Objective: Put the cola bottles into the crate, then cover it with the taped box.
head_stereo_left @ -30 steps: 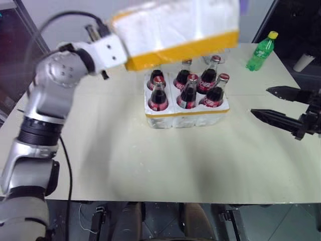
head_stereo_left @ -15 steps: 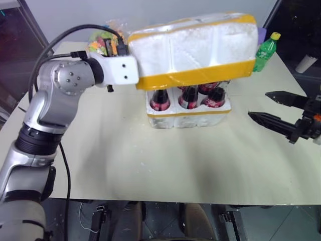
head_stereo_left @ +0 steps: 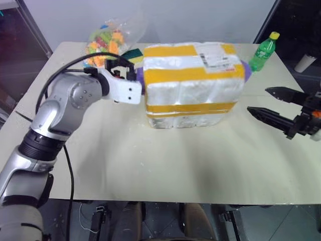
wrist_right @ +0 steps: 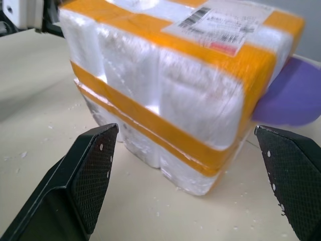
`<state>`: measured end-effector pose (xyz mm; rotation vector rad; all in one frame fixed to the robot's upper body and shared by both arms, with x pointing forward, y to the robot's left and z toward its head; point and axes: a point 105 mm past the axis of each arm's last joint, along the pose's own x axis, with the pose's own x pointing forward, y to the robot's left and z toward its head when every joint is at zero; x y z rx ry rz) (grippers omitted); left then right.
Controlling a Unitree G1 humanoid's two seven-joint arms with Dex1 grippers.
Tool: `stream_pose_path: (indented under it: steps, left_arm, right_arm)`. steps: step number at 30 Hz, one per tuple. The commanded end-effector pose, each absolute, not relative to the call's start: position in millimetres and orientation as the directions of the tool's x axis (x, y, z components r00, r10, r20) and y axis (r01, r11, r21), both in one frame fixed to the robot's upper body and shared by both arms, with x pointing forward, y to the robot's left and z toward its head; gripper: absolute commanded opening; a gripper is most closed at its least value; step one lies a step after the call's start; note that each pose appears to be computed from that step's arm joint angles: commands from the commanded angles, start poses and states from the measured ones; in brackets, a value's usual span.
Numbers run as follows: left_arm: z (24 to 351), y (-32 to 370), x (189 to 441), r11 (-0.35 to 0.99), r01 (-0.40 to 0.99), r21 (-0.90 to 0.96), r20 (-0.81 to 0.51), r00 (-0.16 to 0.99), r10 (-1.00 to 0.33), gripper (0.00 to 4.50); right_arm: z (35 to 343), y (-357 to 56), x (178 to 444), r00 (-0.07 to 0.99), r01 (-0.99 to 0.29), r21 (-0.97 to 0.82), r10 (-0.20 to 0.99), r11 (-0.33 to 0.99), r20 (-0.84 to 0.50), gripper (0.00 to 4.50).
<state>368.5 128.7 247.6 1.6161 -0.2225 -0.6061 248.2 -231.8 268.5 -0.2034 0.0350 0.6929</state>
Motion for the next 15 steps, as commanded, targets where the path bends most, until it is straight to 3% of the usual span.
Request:
stream_pose_path:
  steps: [1,5,9,11,12,15]
  left_arm:
    - [272.0,147.8,360.5,-0.027,0.154,0.988,-0.149,0.867,-0.476,3.74]
    - [274.9,164.3,345.3,0.285,0.354,0.891,-0.138,0.808,-0.574,3.74]
    - [261.9,198.2,320.6,0.492,0.704,0.512,-0.208,0.658,-0.724,3.74]
    - [259.0,213.5,300.6,0.476,0.852,0.219,-0.253,0.521,-0.815,3.74]
    - [258.9,216.7,284.9,0.405,0.908,0.111,-0.269,0.419,-0.867,3.74]
    - [256.1,223.1,270.0,0.322,0.947,0.018,-0.312,0.311,-0.898,3.74]
  right_arm:
    - [278.2,-233.7,244.4,0.77,-0.632,-0.194,0.635,0.75,-0.058,4.5]
    - [274.8,-236.6,240.8,0.773,-0.631,-0.187,0.63,0.753,-0.072,4.5]
    - [269.1,-239.0,236.3,0.761,-0.648,-0.181,0.64,0.74,-0.107,4.5]
    - [266.3,-240.8,236.2,0.749,-0.663,-0.18,0.65,0.727,-0.133,4.5]
    - [264.7,-241.4,236.2,0.738,-0.675,-0.178,0.659,0.716,-0.148,4.5]
    - [261.3,-244.4,239.0,0.72,-0.694,-0.178,0.671,0.697,-0.179,4.5]
